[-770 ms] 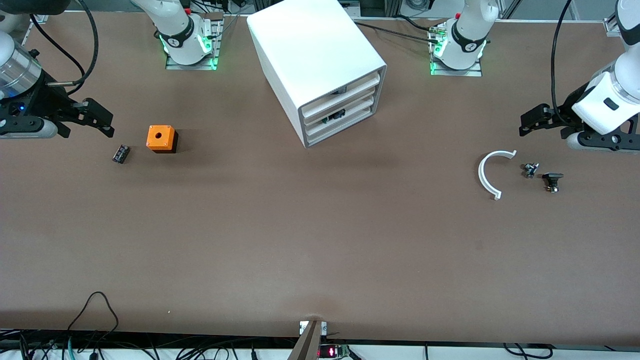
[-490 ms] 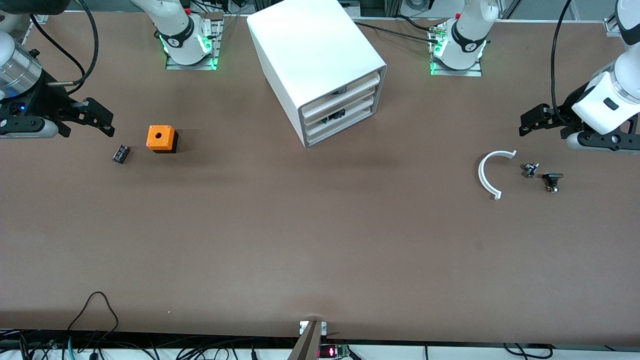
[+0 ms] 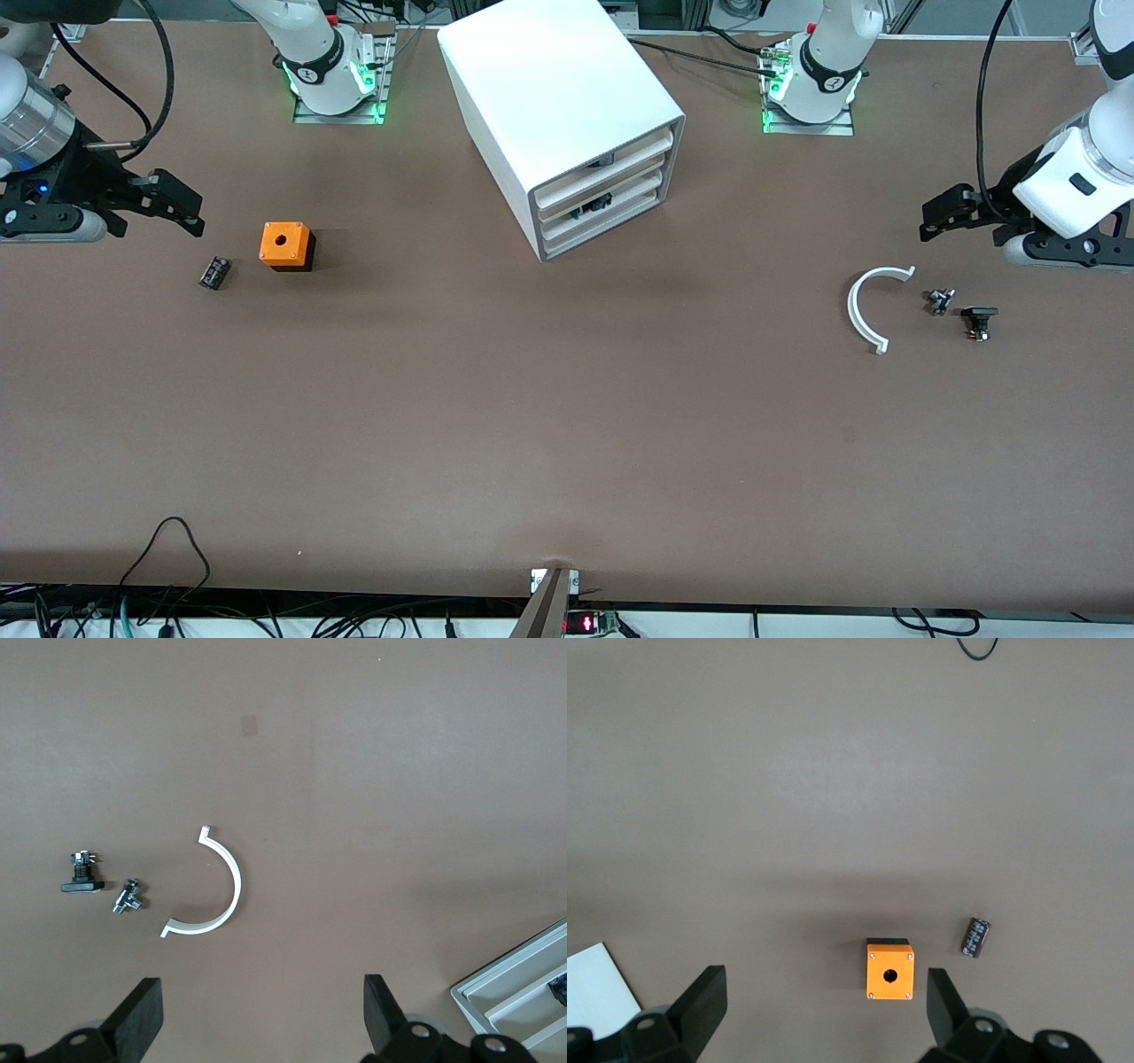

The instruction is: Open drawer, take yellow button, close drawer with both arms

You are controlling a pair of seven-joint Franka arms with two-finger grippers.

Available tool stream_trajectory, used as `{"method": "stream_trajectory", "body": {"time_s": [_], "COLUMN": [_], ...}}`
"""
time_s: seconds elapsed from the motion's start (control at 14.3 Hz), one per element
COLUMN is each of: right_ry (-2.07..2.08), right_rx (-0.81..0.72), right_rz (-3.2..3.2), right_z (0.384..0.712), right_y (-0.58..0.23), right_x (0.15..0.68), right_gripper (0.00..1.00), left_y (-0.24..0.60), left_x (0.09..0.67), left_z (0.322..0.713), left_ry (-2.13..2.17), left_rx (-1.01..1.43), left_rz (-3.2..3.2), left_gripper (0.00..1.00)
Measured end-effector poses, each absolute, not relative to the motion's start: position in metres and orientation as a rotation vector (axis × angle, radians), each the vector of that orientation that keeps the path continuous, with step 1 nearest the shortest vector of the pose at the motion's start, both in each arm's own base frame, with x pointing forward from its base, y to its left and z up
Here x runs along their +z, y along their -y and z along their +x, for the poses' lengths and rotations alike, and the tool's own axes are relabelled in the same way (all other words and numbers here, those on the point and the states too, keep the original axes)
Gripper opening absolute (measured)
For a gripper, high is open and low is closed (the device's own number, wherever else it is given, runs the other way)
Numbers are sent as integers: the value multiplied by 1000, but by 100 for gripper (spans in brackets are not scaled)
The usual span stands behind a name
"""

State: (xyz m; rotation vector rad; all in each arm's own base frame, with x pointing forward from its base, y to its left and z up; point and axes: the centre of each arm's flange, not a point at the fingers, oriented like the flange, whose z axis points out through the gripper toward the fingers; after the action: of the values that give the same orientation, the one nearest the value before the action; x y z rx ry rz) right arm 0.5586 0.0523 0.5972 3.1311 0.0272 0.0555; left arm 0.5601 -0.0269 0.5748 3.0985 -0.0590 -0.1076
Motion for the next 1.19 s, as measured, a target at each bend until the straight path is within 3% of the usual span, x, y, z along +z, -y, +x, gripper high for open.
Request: {"method": "stream_trajectory", "body": {"time_s": [0.49, 0.98, 1.19], "right_ry": [-23, 165, 250], "right_rx": [-68, -100, -94], "right_rz": [3147, 3150, 3143], "right_z": [573, 604, 605], "right_y": [-55, -94, -121], "right_x": [557, 497, 498], "right_gripper": [100, 100, 100], "left_y": [33, 101, 134], "left_x": [573, 546, 494], "left_z": [558, 543, 541], "left_ry": [83, 247, 340], "left_rx": [-133, -394, -581], "left_rz": [3097, 2935, 2779], "left_gripper": [100, 100, 100]}}
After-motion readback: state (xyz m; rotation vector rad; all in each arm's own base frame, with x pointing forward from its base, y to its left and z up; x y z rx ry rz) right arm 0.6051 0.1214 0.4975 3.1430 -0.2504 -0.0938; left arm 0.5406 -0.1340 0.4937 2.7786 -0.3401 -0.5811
